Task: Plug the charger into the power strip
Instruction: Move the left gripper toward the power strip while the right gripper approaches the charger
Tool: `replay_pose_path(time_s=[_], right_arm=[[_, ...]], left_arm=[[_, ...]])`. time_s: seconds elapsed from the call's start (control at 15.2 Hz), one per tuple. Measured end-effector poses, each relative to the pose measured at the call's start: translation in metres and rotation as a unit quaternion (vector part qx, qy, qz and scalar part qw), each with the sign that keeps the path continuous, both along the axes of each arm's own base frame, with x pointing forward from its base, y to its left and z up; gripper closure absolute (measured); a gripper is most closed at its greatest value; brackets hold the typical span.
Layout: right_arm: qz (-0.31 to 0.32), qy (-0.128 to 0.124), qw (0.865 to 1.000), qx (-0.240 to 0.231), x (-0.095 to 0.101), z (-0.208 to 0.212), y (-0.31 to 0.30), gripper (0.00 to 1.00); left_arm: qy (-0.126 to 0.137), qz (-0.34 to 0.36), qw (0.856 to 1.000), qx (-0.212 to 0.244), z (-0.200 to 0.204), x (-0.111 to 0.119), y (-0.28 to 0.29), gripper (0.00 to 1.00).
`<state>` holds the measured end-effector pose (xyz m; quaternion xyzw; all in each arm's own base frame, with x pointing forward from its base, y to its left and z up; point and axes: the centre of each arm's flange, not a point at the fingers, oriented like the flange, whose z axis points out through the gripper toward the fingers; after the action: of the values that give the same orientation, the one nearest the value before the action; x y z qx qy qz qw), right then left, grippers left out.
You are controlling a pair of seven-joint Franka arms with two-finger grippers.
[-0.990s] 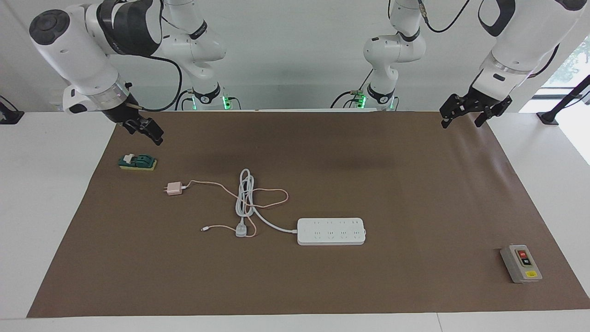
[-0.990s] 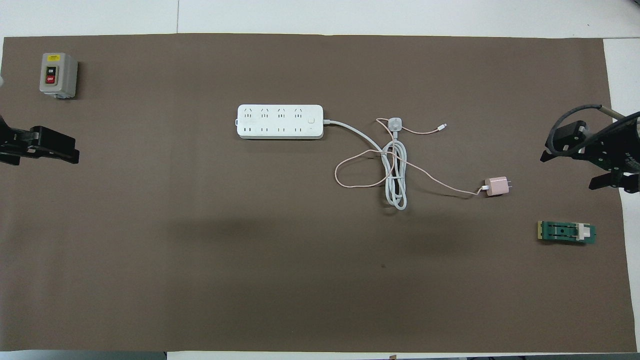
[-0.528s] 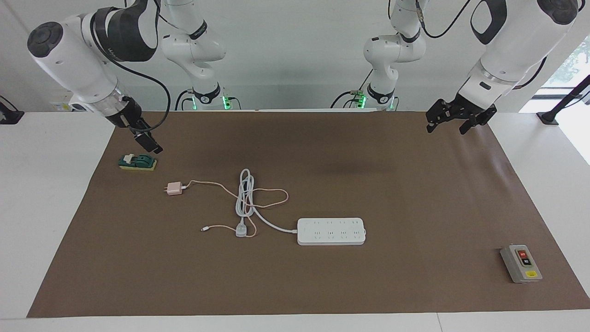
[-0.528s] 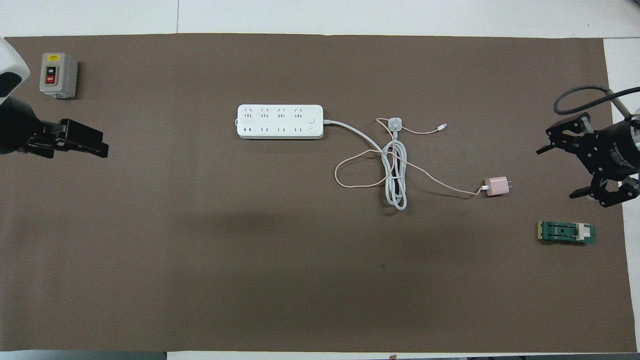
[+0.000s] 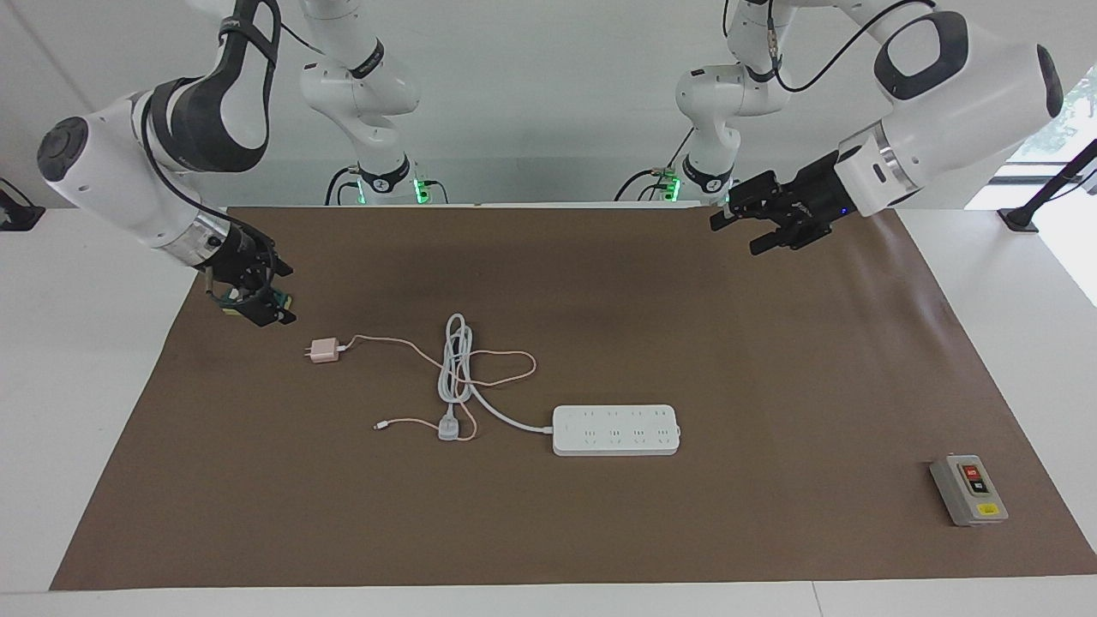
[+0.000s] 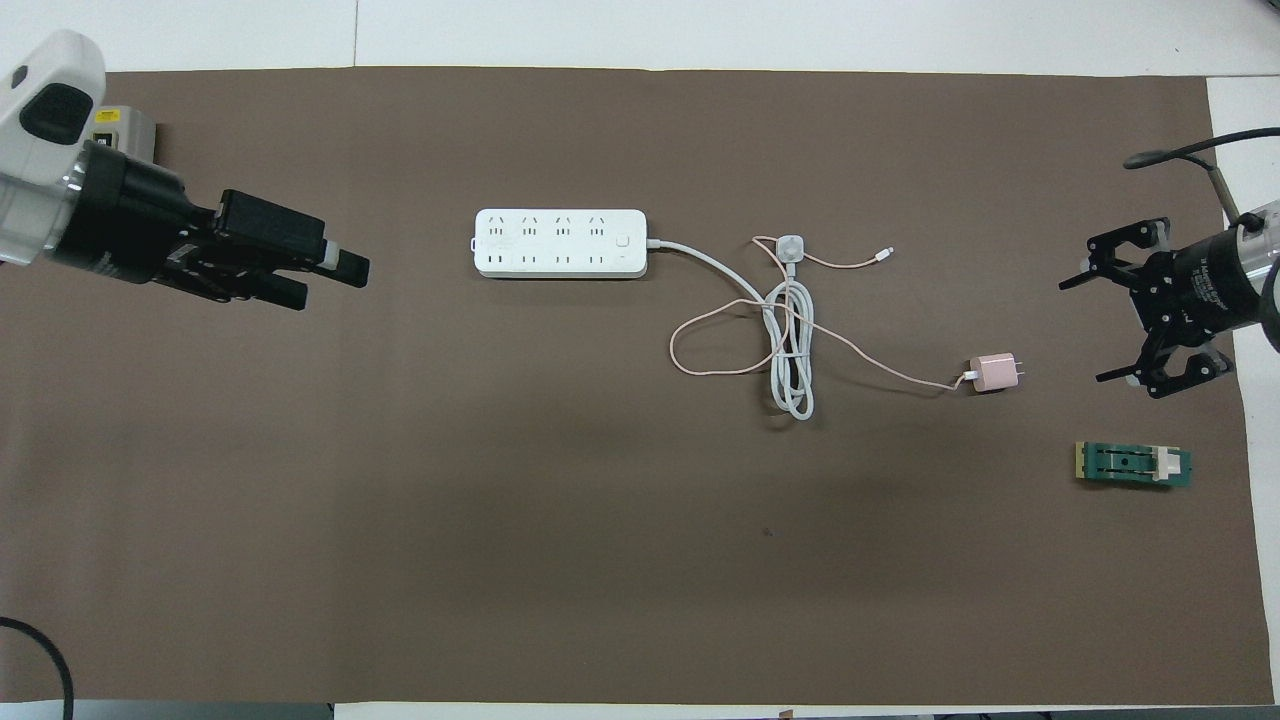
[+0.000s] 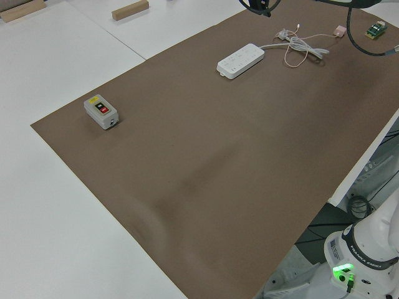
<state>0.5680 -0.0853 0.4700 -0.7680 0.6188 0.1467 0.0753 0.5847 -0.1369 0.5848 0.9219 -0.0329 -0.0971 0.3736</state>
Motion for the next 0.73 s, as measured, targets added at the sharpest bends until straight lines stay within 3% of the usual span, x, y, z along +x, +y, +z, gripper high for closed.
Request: replay_pose_path(time_s=[0.2, 0.4, 0.73], right_arm=[[-0.038, 0.000, 0.999, 0.037, -0.015, -0.029, -0.044, 0.00], [-0.050, 0.002, 0.997, 0.057, -0.022, -0.049, -0.054, 0.00], [-0.028, 0.003, 0.994, 0.104, -0.023, -0.080, -0.044, 0.00]], left_arm=[[-0.005, 0.008, 0.996, -0.085, -0.050, 0.015, -0.007, 0.00], [-0.017, 0.009, 0.989, -0.150, -0.100, 0.015, -0.011, 0.00], [-0.030, 0.005, 0.975, -0.221, -0.205, -0.021, -0.008, 0.00]])
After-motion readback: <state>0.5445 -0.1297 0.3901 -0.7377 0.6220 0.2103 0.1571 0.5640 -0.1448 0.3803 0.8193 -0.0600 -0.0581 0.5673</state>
